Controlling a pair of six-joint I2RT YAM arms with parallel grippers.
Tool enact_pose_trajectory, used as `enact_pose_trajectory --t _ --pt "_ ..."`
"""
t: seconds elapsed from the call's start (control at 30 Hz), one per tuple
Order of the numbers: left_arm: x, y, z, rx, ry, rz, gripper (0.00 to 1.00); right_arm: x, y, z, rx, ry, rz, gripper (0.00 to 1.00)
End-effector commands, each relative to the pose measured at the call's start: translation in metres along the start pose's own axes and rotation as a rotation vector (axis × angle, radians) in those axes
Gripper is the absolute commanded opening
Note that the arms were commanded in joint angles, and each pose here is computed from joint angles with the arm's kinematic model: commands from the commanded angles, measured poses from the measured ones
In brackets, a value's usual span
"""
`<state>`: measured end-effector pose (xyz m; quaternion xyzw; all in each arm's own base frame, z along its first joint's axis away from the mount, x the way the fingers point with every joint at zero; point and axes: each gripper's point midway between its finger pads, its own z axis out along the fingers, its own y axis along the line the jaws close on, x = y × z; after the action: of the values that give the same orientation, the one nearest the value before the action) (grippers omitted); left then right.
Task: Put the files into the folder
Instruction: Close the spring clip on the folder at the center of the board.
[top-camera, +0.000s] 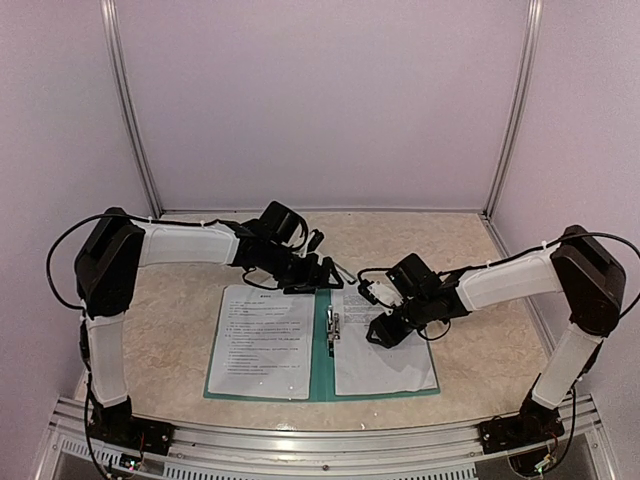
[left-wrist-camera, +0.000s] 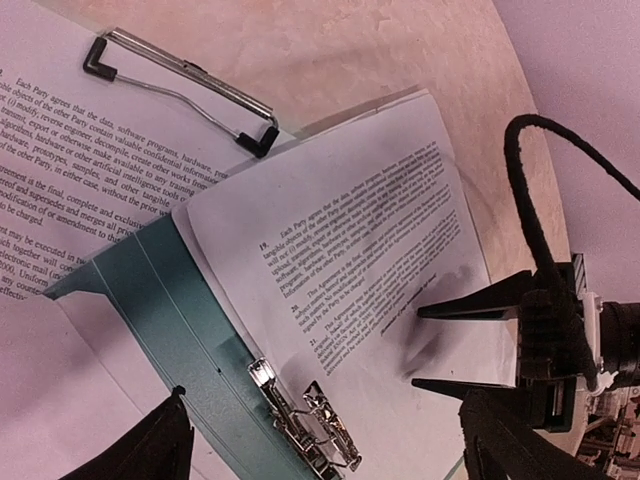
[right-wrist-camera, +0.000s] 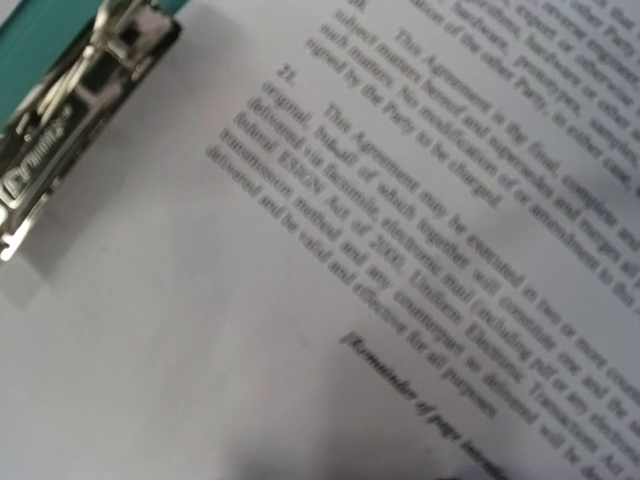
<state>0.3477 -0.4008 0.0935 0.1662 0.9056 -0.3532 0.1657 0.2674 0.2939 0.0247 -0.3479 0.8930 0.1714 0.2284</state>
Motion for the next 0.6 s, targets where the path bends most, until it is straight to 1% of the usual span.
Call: enact_pose_trajectory --t 0.0,0.07,0.23,0.33,0.57 --pt "0.002 -0.003 0.01 0.096 0.012 -0.036 0.86 0.026 0.0 0.012 0.005 0.072 -0.005 0.47" --pt "0.002 -0.001 0.011 0.128 0.017 -0.06 0.82 0.026 0.001 0.012 0.0 0.074 -0.004 0.46" --pt "0.004 0.006 0.012 0.153 0.027 -0.086 0.67 0.026 0.002 0.013 -0.003 0.077 -0.004 0.46" --pt "0.006 0.013 0.017 0.148 0.046 -0.101 0.62 0.026 0.002 0.013 -0.003 0.082 -0.003 0.46" --pt "0.012 0.03 0.032 0.141 0.097 -0.13 0.53 0.026 0.001 0.012 0.002 0.086 -0.005 0.44"
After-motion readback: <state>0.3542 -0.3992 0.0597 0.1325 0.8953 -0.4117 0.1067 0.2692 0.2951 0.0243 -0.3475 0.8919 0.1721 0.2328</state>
